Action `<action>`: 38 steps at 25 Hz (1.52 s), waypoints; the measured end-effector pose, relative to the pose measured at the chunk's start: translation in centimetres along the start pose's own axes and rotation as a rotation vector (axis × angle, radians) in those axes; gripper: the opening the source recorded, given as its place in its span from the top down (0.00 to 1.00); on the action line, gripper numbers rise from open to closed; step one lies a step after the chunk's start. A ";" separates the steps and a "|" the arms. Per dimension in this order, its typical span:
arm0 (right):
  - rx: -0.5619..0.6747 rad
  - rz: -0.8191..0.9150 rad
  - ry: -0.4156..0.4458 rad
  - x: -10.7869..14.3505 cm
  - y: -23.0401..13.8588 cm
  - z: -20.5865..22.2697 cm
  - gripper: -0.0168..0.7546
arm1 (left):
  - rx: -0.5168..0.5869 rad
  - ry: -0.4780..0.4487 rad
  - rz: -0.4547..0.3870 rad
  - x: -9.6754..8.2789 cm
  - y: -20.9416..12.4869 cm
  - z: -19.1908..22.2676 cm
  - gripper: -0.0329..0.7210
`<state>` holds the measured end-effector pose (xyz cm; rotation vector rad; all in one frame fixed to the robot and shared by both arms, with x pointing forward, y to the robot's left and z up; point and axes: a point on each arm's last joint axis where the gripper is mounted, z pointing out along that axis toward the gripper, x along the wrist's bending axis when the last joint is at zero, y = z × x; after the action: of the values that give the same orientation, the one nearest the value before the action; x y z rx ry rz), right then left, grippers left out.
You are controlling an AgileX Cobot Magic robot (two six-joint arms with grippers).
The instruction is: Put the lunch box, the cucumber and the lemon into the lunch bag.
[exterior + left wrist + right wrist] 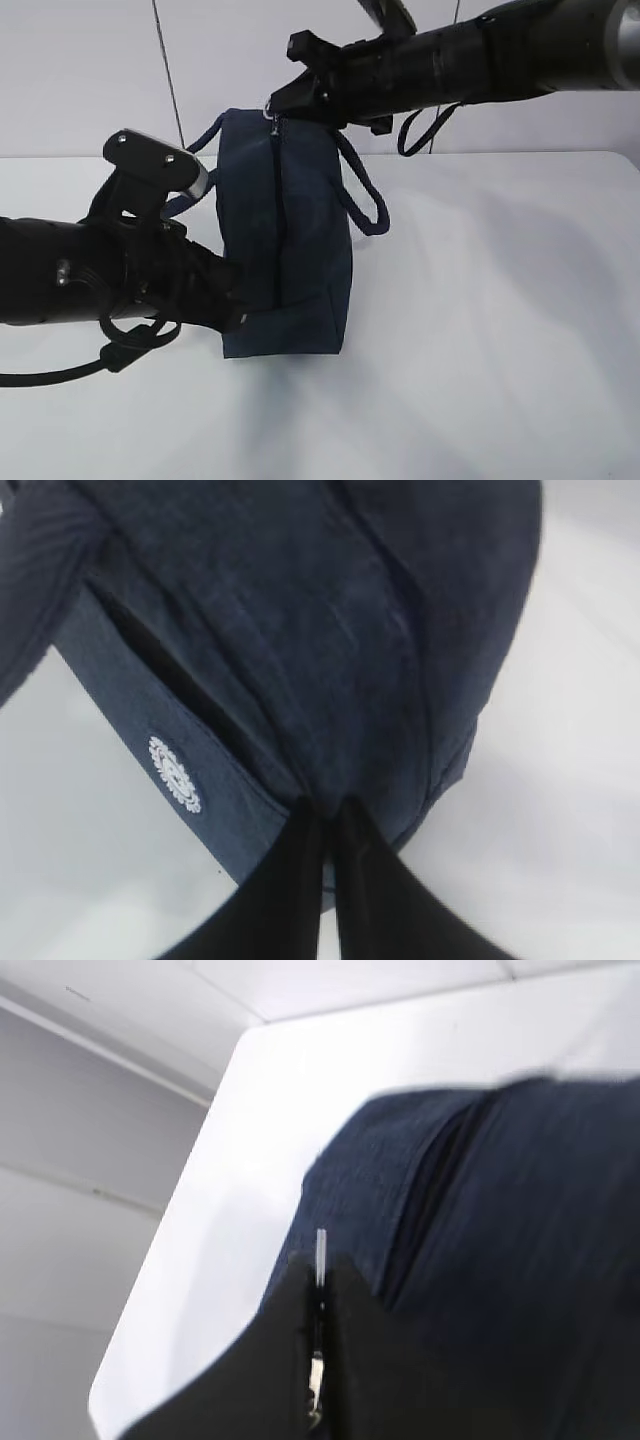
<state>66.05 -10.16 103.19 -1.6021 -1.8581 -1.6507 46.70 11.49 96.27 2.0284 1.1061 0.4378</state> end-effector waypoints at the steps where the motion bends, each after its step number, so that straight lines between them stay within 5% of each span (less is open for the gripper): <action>1: -0.021 0.000 -0.009 -0.2 0.5 -0.2 1.00 | 0.003 -0.001 0.000 0.0 0.0 0.0 0.96; 27: -0.108 -0.013 0.008 -5.0 4.1 5.2 1.00 | 0.015 -0.005 0.000 0.0 -0.1 0.1 0.96; 38: -0.108 0.062 -0.029 -9.6 4.6 4.4 1.00 | 0.018 -0.006 0.000 -0.1 -0.1 0.1 0.96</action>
<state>75.58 -13.07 97.44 -1.7166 -1.7416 -1.7376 46.62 11.46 96.13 2.0442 1.1101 0.4230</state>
